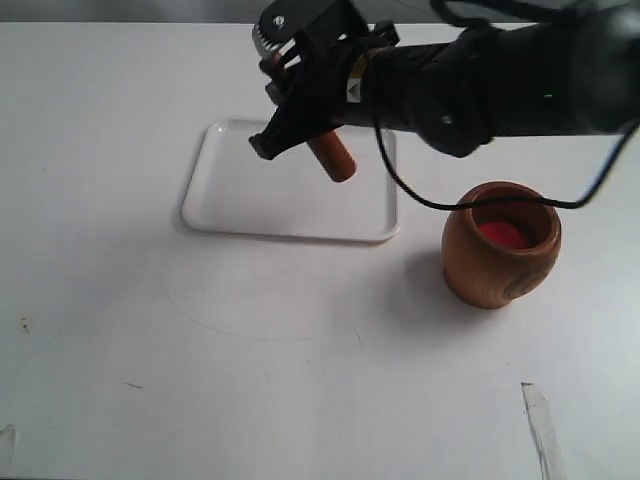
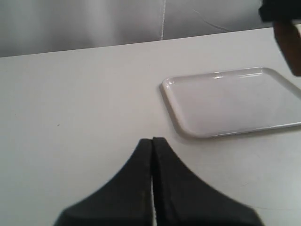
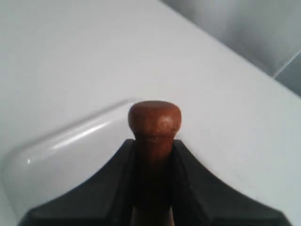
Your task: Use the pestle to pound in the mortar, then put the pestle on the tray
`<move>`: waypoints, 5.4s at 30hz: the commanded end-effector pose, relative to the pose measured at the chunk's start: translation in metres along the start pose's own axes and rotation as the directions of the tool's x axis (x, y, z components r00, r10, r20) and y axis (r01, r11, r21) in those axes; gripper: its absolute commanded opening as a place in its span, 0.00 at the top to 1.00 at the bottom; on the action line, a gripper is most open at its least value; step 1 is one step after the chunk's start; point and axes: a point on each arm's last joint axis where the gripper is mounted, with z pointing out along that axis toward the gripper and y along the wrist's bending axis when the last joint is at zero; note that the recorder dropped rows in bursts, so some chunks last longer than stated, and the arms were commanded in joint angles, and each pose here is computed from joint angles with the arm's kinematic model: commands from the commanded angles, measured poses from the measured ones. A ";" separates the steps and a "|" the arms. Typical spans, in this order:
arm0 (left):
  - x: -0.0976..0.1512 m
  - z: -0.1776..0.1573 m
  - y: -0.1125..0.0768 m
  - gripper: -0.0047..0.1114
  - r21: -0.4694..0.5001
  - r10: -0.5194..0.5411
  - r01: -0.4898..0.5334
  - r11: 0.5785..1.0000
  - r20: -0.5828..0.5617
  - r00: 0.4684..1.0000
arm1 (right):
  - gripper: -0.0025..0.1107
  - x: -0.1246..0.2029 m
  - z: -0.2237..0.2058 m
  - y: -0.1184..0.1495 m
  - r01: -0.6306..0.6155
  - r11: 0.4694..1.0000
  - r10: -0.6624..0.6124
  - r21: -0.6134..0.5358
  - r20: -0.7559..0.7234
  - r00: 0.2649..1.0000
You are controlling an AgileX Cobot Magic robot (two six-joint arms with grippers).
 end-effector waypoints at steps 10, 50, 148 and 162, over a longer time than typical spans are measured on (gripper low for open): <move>0.000 0.000 -0.001 0.96 0.008 -0.012 0.012 1.000 0.007 1.000 | 0.98 0.032 0.061 0.014 -0.001 0.999 -0.008 -0.043 -0.210 0.978; 0.000 0.000 -0.001 0.96 0.008 -0.012 0.012 1.000 0.007 1.000 | 0.98 -0.060 -0.148 0.032 0.099 0.995 -0.084 -0.031 0.326 0.942; 0.000 0.000 -0.001 0.96 0.008 -0.012 0.012 1.000 0.007 1.000 | 0.98 0.190 -0.309 0.012 -0.431 0.695 0.172 0.575 0.448 0.877; 0.000 0.000 -0.001 0.96 0.008 -0.012 0.012 1.000 0.007 1.000 | 0.98 0.190 -0.309 0.012 -0.430 0.697 0.172 0.574 0.448 0.877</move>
